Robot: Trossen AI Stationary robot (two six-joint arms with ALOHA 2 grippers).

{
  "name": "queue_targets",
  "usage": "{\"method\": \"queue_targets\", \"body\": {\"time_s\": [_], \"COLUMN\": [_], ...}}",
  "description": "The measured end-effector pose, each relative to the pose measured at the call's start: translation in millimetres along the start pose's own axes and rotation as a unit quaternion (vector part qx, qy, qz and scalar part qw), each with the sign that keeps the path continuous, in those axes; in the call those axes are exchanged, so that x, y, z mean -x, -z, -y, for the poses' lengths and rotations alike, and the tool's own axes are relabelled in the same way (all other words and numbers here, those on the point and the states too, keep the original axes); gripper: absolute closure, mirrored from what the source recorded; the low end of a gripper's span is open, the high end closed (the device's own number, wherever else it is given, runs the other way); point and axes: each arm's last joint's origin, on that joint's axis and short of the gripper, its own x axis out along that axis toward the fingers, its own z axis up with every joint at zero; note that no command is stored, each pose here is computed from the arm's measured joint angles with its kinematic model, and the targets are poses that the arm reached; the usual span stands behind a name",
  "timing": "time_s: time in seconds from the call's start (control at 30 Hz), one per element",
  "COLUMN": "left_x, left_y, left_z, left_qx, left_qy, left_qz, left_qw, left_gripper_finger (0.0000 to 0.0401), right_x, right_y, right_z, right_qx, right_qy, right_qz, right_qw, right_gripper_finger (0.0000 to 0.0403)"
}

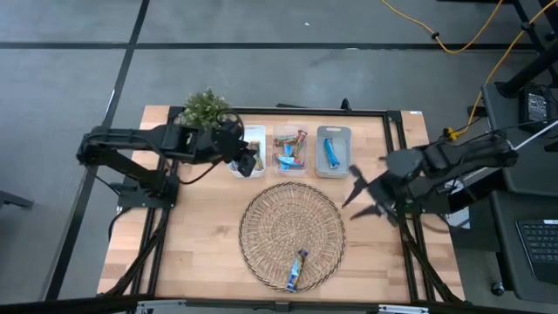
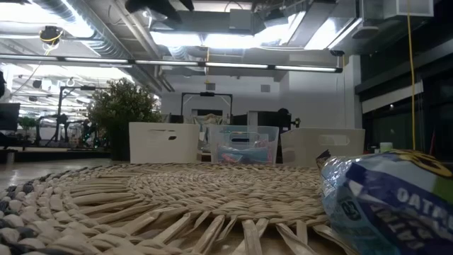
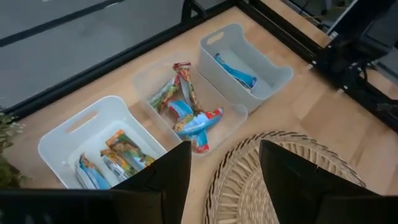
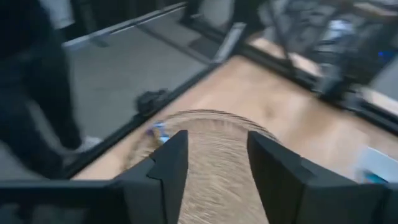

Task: Pick and place Granola Bars by type
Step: Put the blue granola bar into the gray bin

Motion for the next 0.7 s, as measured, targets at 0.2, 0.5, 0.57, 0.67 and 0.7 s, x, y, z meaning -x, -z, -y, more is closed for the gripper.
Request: {"method": "queue_targets", "body": {"time_s": [0.2,0.5,0.57,0.67,0.7], "left_x": [7,13,14,16,16], "left_y": [6,18,21,23,23], "left_z": [6,9,10,12,13], "left_qx": [-0.014,-0.048,-0.053,-0.059,-0.06], "left_qy": [0.014,0.011,0.012,0.015,0.013], "left_qz": [-0.006,-0.033,-0.036,-0.035,-0.032], "left_qw": [1.0,0.998,0.998,0.998,0.998], "left_gripper_finger": [0.0219,0.0219,0.0219,0.0219,0.0219], "right_x": [-44,-112,-131,-159,-168], "right_y": [-26,-48,-42,-18,-9], "right_z": [-3,-6,-8,-11,-12], "right_qx": [0.029,0.108,0.109,0.102,0.1], "right_qy": [-0.06,-0.054,-0.064,-0.084,-0.091], "right_qz": [-0.067,-0.174,-0.192,-0.245,-0.264], "right_qw": [0.996,0.977,0.973,0.961,0.955], "right_gripper_finger": [0.0156,0.0114,0.0118,0.0126,0.0128]}}
